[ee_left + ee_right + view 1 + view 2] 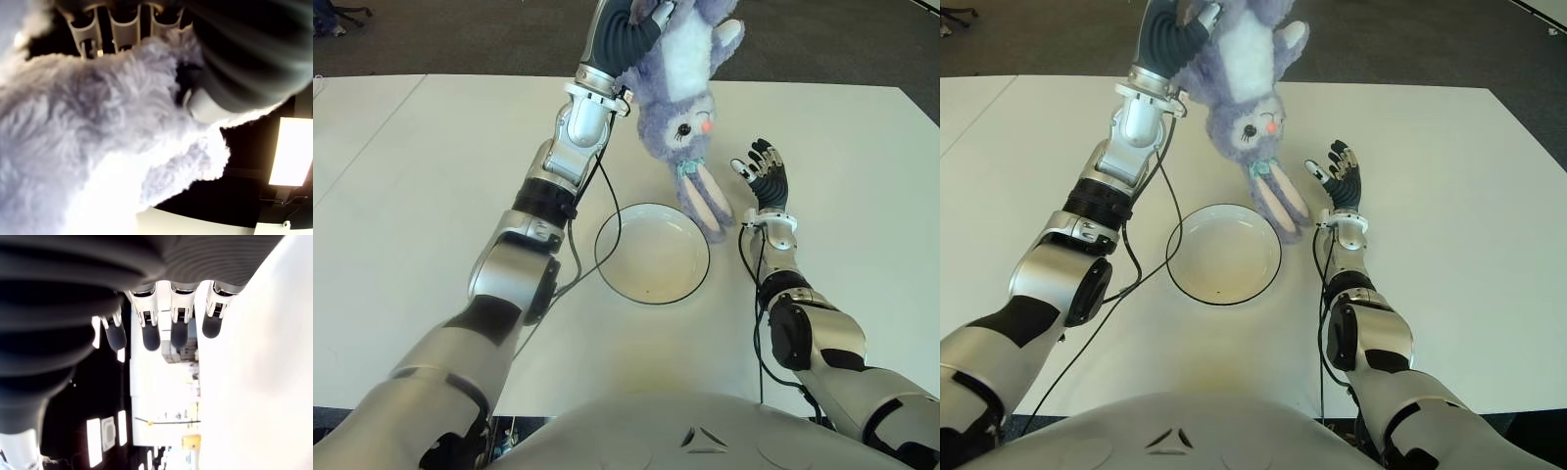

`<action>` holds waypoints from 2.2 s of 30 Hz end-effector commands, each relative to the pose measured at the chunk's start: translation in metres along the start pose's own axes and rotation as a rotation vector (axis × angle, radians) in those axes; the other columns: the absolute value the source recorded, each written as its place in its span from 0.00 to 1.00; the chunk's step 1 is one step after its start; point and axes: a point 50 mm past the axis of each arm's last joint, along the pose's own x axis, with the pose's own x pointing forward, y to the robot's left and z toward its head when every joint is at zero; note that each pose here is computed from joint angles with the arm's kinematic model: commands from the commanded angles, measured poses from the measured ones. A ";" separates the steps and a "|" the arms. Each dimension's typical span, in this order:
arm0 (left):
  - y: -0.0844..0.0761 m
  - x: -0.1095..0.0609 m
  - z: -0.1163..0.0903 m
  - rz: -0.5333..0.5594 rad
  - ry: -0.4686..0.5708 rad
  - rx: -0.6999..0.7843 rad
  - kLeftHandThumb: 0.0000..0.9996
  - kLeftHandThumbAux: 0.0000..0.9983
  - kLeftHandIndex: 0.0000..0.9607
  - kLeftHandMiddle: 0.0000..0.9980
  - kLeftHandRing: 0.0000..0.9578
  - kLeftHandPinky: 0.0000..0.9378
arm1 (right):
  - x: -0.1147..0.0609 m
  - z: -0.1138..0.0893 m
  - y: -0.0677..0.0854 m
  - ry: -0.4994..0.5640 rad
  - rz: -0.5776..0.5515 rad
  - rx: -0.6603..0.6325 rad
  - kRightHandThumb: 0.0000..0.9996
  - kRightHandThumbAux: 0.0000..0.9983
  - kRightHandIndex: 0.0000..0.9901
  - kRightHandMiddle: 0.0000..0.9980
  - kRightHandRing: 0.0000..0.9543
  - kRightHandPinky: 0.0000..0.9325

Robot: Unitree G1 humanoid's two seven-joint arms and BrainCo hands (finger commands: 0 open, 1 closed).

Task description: Put the doll into the plate.

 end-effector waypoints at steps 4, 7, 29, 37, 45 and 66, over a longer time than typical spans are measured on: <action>0.010 -0.016 -0.011 -0.001 0.047 0.026 0.73 0.70 0.46 0.85 0.89 0.93 | -0.104 -0.105 -0.006 0.445 -0.139 0.191 0.04 0.64 0.04 0.02 0.00 0.01; 0.012 -0.019 -0.011 0.002 0.052 0.030 0.73 0.70 0.46 0.86 0.90 0.94 | -0.104 -0.104 -0.006 0.434 -0.148 0.186 0.05 0.64 0.03 0.00 0.00 0.01; 0.021 -0.006 0.003 0.009 -0.057 0.091 0.73 0.70 0.46 0.86 0.89 0.93 | -0.105 -0.104 -0.006 0.439 -0.116 0.107 0.08 0.63 0.02 0.00 0.00 0.01; 0.023 0.011 0.009 -0.010 -0.081 0.119 0.73 0.70 0.46 0.85 0.90 0.93 | -0.104 -0.103 -0.007 0.446 -0.104 0.036 0.08 0.64 0.02 0.00 0.00 0.02; 0.021 0.028 0.016 -0.031 -0.105 0.144 0.73 0.70 0.46 0.87 0.91 0.95 | -0.103 -0.102 -0.008 0.435 -0.112 -0.021 0.06 0.66 0.04 0.01 0.00 0.02; 0.023 0.055 0.033 -0.028 -0.138 0.157 0.74 0.70 0.46 0.83 0.89 0.90 | -0.101 -0.102 -0.007 0.449 -0.107 -0.025 0.07 0.71 0.06 0.01 0.00 0.01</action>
